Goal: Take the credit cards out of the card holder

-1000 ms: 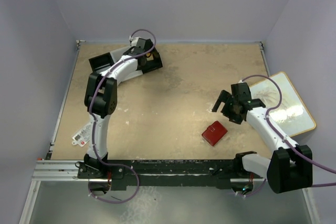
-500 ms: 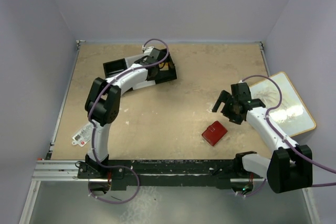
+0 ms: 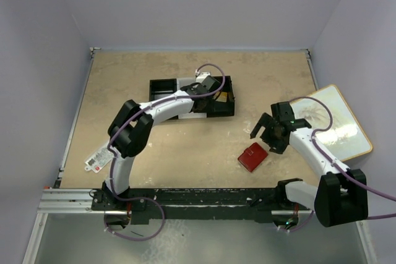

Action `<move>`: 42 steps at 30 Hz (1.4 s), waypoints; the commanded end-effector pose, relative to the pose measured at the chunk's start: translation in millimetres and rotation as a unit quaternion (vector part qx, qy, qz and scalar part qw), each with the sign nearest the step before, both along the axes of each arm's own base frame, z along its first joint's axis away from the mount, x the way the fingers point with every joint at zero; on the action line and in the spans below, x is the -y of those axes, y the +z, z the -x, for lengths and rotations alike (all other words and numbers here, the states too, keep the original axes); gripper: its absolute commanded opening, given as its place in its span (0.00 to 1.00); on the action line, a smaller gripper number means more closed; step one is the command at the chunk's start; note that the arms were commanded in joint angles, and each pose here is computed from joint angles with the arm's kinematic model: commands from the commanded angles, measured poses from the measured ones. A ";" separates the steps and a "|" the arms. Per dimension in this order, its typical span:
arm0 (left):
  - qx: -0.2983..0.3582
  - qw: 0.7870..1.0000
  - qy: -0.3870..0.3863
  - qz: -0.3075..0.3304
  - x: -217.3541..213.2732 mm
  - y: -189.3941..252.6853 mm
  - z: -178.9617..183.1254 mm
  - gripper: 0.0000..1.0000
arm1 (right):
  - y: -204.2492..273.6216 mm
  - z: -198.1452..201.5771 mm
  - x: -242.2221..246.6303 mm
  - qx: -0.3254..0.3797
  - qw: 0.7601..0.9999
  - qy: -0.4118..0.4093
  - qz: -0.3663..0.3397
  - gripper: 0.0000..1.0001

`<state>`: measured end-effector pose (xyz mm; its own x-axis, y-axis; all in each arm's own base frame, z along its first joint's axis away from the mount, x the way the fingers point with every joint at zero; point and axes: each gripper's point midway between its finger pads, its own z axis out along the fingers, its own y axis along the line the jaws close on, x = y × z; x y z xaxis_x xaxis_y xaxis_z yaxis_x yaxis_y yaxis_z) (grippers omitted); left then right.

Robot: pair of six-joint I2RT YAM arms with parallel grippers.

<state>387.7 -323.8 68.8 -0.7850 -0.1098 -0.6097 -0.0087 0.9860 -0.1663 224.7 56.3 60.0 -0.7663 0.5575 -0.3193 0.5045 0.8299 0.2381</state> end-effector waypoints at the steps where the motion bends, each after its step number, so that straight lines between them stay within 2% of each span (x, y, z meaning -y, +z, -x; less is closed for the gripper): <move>1: 0.017 0.999 0.009 0.032 1.0 28.0 2.0 0.45 | -14.6 6.9 -14.8 -0.014 0.999 0.021 -0.041 0.94; 4: 0.036 0.998 0.005 0.042 0.6 48.8 0.1 0.56 | -20.6 6.9 -29.5 -0.006 0.996 0.049 -0.076 0.90; 9: 0.065 0.996 0.002 0.059 -9.3 85.1 8.5 0.60 | -24.1 5.2 -61.1 0.027 0.984 0.105 -0.144 0.82; 12: 0.078 0.994 0.008 0.079 -21.1 98.0 20.8 0.63 | -27.0 7.0 -77.9 0.025 0.978 0.133 -0.157 0.81; 15: 0.077 0.991 0.006 0.105 -30.0 100.3 40.2 0.64 | -30.0 9.0 -90.9 0.009 0.979 0.160 -0.127 0.83; 19: 0.083 0.988 0.037 0.121 -61.3 96.9 67.6 0.64 | -14.6 11.8 -65.6 -0.004 0.991 0.137 -0.008 0.86; 25: 0.113 0.972 0.077 0.189 -95.7 102.5 101.8 0.67 | 10.7 35.0 -41.2 -0.013 0.989 0.138 0.043 0.92; 30: 0.111 0.973 0.083 0.186 -113.9 92.5 119.0 0.68 | 0.8 58.2 -50.9 -0.061 0.981 0.179 0.048 0.97; 34: 0.100 0.979 0.075 0.161 -121.9 80.9 126.5 0.68 | -11.9 71.1 -74.5 -0.080 0.970 0.228 0.012 1.00; 39: 0.094 0.982 0.073 0.145 -128.2 74.1 131.4 0.69 | -19.6 75.2 -78.6 -0.096 0.968 0.231 0.035 1.00; 42: 0.092 0.982 0.076 0.148 -129.4 72.2 132.9 0.68 | -33.9 81.0 -82.5 -0.122 0.961 0.243 0.057 0.96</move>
<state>253.1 -199.6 135.3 -0.6520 -0.3941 -0.6477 -0.0915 0.8889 -0.4488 149.8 134.8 37.7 -0.9789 0.1085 -0.1729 0.0893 0.9893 0.1151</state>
